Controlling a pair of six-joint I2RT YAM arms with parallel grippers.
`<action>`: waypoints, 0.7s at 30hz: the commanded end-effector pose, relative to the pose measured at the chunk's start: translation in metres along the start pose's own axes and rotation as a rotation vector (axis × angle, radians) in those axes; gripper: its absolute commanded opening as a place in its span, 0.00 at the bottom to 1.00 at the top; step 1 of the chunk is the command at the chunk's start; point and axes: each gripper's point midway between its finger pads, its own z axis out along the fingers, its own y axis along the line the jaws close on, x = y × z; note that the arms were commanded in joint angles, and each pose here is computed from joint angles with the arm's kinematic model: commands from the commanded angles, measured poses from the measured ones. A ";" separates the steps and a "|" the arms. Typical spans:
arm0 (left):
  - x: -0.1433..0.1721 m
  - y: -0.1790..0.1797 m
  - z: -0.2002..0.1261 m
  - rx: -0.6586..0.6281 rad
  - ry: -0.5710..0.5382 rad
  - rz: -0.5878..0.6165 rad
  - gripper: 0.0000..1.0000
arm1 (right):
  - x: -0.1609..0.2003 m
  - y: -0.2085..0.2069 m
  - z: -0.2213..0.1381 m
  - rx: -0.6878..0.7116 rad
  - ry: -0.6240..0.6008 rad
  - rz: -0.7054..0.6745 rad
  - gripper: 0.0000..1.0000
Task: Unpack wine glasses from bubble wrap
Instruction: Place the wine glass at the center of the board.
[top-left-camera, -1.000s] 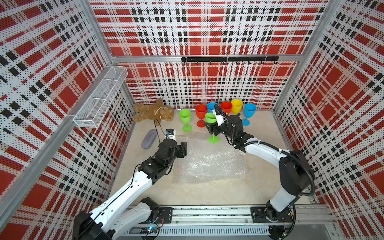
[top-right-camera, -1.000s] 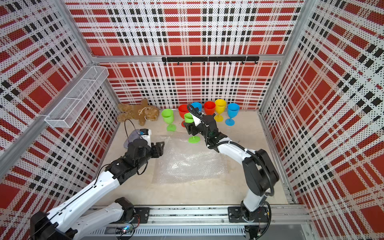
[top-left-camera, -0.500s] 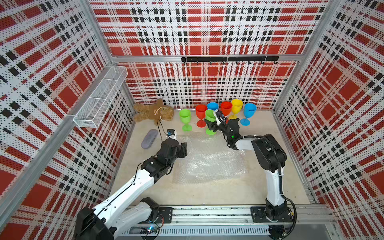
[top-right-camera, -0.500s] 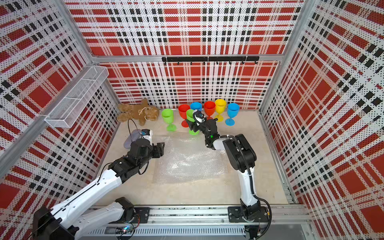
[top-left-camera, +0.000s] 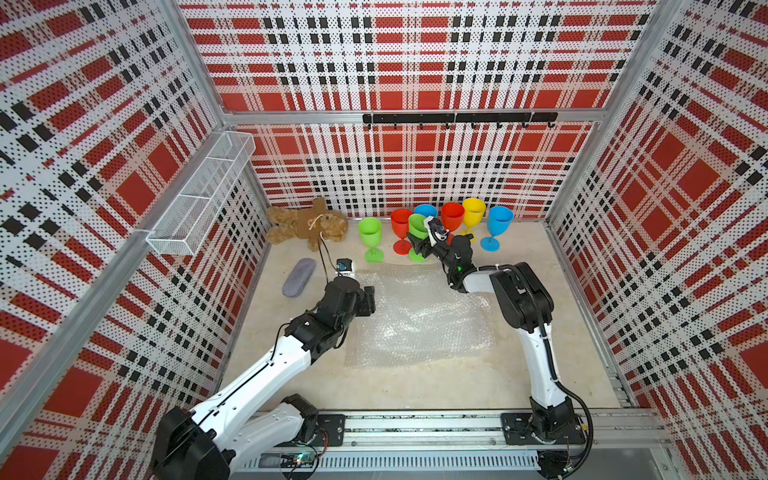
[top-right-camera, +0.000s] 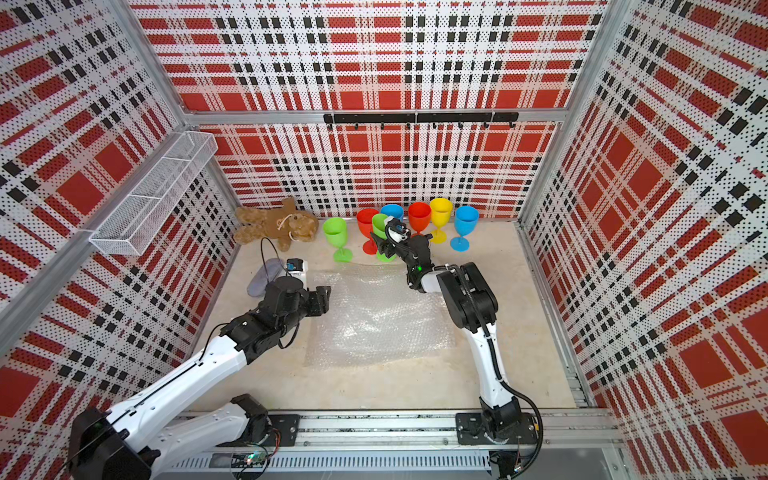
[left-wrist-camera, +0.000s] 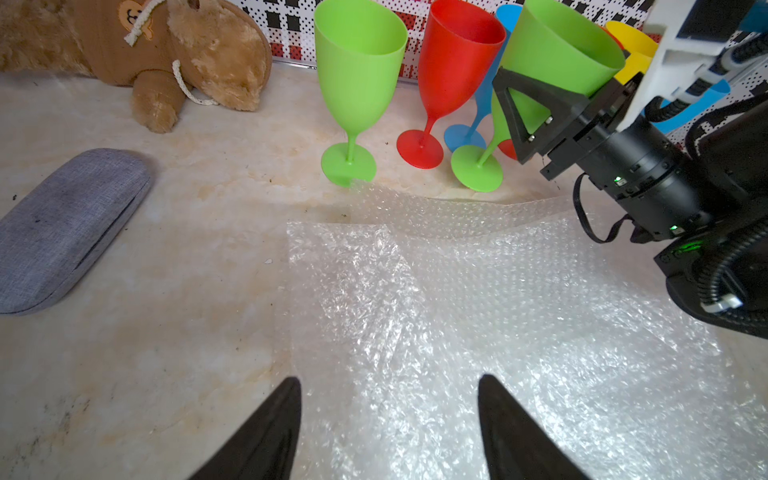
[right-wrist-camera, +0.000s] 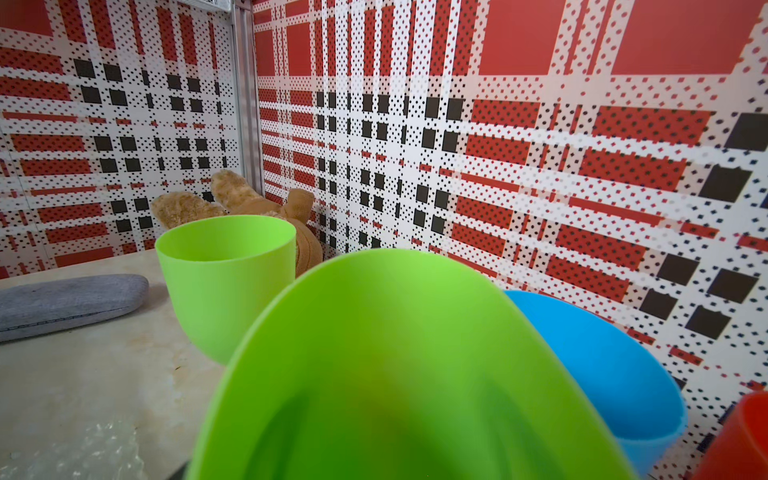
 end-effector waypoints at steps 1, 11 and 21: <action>0.000 -0.004 0.002 0.014 -0.006 0.010 0.69 | -0.006 -0.007 0.005 0.009 -0.045 -0.036 0.62; 0.003 -0.006 0.003 0.016 0.001 0.020 0.69 | 0.010 -0.013 0.012 0.017 -0.029 -0.039 0.64; 0.006 -0.008 0.007 0.018 0.017 0.026 0.69 | 0.014 -0.019 0.011 0.032 -0.038 -0.029 0.71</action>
